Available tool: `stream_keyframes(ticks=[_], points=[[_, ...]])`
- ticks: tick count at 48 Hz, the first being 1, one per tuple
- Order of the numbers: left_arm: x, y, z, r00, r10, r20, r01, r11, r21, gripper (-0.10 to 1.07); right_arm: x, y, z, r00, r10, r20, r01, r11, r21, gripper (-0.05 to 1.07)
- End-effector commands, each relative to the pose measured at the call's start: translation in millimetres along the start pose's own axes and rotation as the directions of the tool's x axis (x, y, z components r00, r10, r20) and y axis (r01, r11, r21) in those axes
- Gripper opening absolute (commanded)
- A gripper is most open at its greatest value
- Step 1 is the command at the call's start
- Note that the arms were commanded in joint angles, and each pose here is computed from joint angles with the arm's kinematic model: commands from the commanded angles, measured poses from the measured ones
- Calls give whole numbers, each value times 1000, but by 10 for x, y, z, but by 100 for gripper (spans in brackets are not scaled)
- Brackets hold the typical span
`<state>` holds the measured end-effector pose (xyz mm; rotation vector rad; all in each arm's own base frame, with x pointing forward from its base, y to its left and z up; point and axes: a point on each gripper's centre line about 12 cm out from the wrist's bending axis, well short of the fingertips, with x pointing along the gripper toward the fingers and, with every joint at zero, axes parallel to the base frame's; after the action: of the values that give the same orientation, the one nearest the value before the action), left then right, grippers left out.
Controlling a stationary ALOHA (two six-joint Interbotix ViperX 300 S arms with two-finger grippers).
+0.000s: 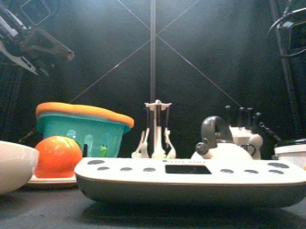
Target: Grab pot handle
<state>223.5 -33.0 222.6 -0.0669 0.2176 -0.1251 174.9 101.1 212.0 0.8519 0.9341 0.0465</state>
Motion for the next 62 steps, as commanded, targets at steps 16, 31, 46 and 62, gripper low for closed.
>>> stream_keyframes(ticks=[16,31,46,62], points=[[0,17,-11,1000,11,-1,-11,1000,-24,17,-84,380,109,981,-131,142,113,986,123,8],[-5,22,-30,1000,13,-6,-13,1000,-24,17,269,558,-378,882,-248,400,173,961,216,8],[7,30,28,1000,21,9,-20,998,-51,17,723,484,-955,699,-383,605,216,918,332,9],[0,49,-1,999,37,3,-36,994,-103,17,1014,415,-1114,495,-620,608,350,783,514,32]])
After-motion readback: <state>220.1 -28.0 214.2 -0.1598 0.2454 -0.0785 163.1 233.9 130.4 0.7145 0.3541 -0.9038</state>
